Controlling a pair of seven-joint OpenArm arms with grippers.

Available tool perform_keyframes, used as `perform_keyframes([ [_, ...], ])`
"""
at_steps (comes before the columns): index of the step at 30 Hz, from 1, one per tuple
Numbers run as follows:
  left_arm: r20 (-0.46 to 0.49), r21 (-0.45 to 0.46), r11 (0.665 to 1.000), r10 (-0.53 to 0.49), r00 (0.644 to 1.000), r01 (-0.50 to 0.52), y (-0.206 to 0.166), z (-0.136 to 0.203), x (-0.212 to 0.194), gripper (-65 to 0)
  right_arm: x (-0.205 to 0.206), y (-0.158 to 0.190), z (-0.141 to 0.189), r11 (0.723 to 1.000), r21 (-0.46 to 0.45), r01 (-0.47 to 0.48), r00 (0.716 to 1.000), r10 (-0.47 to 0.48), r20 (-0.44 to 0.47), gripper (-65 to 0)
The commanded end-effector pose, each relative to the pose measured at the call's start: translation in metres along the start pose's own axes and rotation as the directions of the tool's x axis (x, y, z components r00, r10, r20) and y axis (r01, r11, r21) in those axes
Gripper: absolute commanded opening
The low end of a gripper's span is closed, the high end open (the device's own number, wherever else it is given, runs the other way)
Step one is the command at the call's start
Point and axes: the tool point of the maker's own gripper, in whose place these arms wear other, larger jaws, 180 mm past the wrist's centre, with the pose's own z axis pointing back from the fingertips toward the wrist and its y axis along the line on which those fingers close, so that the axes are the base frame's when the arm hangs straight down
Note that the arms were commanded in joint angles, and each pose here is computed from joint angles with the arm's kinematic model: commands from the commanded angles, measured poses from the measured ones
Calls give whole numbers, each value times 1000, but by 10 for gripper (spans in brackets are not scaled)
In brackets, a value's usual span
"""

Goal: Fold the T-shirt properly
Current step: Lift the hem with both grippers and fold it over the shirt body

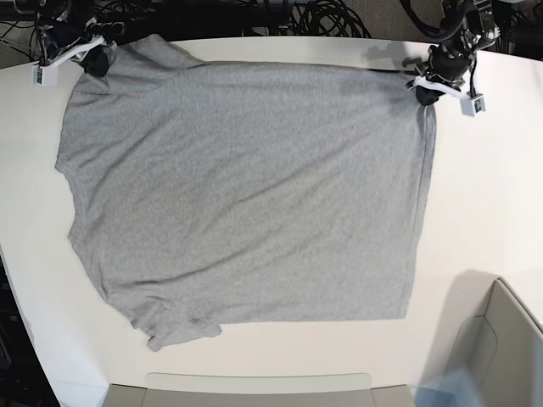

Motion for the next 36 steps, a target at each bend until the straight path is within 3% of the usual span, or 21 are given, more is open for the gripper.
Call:
perform_keyframes([
  [1,6,45,999,-22,1000,21,13,12,3,-650,9,3,8,1000,12,-14,999,14,32,-650],
  [5,66,39,998,-52,996,49,6,27,22,-650,14,7,16,1000,19,-15,998,13,54,-650],
  [11,58,-8,999,-47,997,47,-14,18,38,-650,40,14,9,999,26,-46,992,43,119,-650],
  [16,44,-46,998,-48,998,50,-32,12,53,-650,67,18,3,991,-23,-130,976,132,171,-650],
  [24,75,-85,995,-51,996,57,-51,8,78,-650,98,28,-8,983,-13,-185,965,184,188,-650],
  [32,155,-95,992,-72,985,88,-61,9,117,-650,117,51,-37,936,-63,-347,922,353,162,-650],
  [36,210,-122,988,-67,975,94,-75,10,141,-650,127,71,-53,896,-79,-436,883,444,155,-650],
])
